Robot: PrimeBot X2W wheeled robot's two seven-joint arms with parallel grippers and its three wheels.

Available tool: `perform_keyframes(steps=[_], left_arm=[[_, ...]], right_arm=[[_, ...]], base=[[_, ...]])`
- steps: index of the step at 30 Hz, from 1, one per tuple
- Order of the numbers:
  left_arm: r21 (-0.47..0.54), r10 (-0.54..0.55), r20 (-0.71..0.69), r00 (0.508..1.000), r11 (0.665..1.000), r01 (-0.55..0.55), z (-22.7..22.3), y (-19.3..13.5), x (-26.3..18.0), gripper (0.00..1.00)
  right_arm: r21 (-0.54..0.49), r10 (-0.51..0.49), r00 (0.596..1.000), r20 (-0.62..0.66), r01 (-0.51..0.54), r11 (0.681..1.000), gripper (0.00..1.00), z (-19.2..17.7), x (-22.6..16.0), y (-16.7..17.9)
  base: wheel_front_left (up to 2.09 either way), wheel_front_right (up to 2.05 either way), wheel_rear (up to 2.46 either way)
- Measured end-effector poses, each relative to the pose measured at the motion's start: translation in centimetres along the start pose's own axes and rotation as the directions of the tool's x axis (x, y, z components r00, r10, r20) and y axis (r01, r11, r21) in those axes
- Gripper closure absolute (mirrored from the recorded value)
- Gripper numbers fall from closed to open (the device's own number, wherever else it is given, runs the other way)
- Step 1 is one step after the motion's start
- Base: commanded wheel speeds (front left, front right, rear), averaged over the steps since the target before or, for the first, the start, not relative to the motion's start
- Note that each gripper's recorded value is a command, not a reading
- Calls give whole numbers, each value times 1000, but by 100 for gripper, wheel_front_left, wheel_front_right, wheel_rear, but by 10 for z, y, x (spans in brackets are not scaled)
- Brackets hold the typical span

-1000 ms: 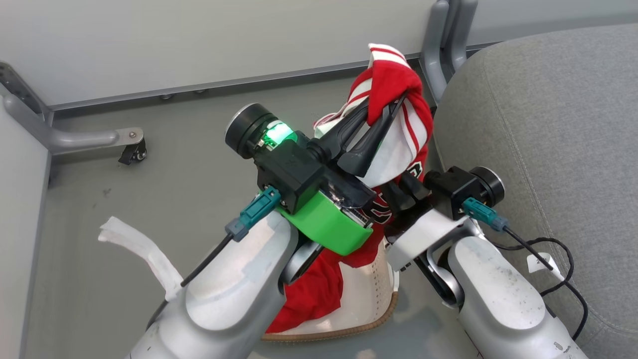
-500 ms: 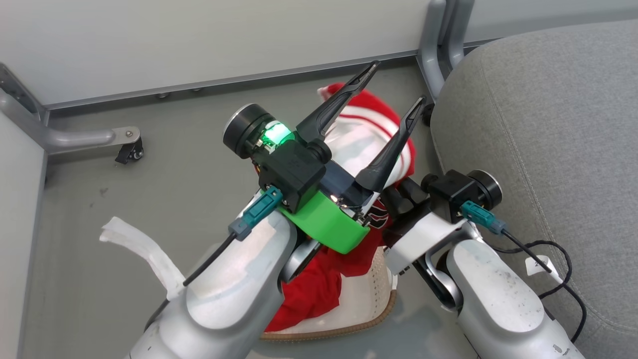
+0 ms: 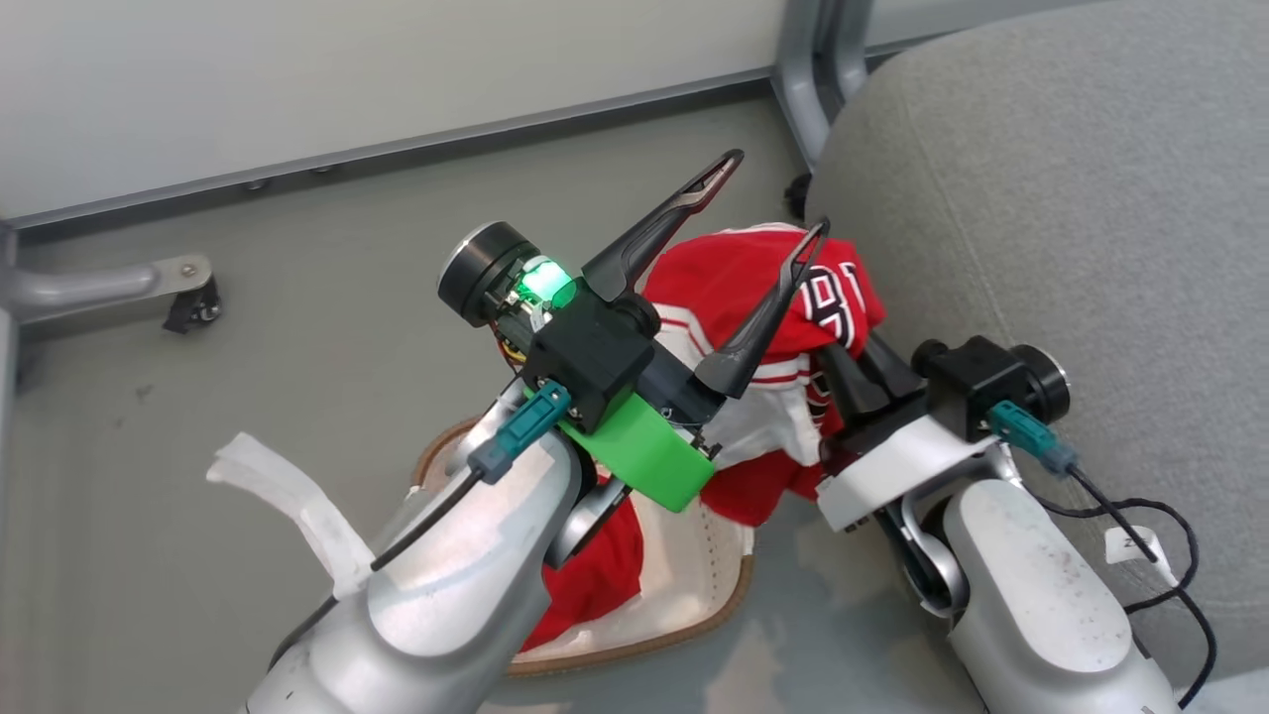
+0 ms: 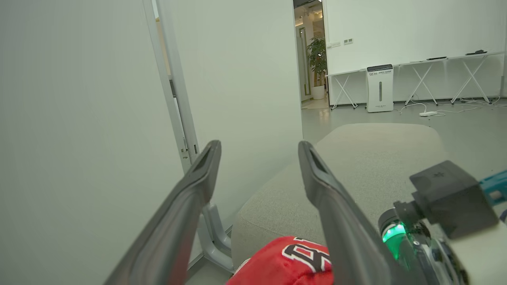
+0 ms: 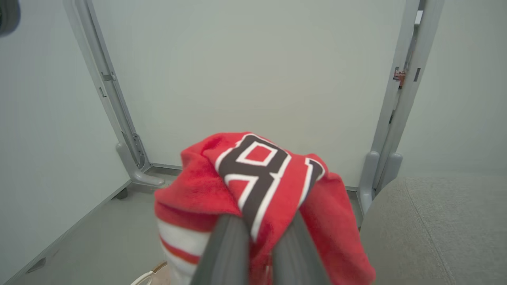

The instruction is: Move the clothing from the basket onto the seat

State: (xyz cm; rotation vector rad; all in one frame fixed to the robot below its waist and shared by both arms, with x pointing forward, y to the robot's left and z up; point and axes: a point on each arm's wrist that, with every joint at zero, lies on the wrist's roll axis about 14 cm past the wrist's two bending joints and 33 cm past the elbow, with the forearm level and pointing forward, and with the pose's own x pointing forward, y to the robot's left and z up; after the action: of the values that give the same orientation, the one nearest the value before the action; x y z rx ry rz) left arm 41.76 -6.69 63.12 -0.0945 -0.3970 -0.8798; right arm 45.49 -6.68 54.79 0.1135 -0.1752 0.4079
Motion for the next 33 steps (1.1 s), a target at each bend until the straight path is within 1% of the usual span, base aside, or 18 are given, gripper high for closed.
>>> perform_keyframes(steps=[5, 10, 14, 20, 23, 26, 33], left_arm=[[-27, -72, -19, 997, 997, 71, -17, -18, 9, 0], [-59, -134, -25, 991, 990, 132, -31, -33, 19, 0], [-83, -191, -32, 981, 979, 188, -43, -48, 26, 0], [-130, -255, -39, 966, 960, 249, -60, -69, 33, 0], [-147, -274, -42, 961, 953, 266, -66, -76, 35, 0], [-164, -281, -47, 958, 949, 270, -71, -80, 34, 0], [-174, -260, -59, 964, 953, 247, -80, -70, 33, 0]], right_arm=[[-30, -113, 993, 20, 114, 993, 100, 8, -16, -38], [-53, -228, 973, 38, 230, 972, 100, 15, -37, -75], [-77, -322, 945, 50, 325, 943, 100, 21, -58, -105], [-107, -455, 890, 39, 456, 884, 100, 21, -99, -141], [-116, -499, 866, 27, 499, 859, 100, 19, -116, -150], [-120, -527, 849, 20, 526, 842, 100, 17, -128, -156], [-92, -565, 824, 48, 566, 819, 100, 24, -131, -170]], base=[[0, 0, 0], [0, 0, 0], [0, 0, 0], [0, 0, 0], [0, 0, 0], [0, 0, 0], [0, 0, 0]])
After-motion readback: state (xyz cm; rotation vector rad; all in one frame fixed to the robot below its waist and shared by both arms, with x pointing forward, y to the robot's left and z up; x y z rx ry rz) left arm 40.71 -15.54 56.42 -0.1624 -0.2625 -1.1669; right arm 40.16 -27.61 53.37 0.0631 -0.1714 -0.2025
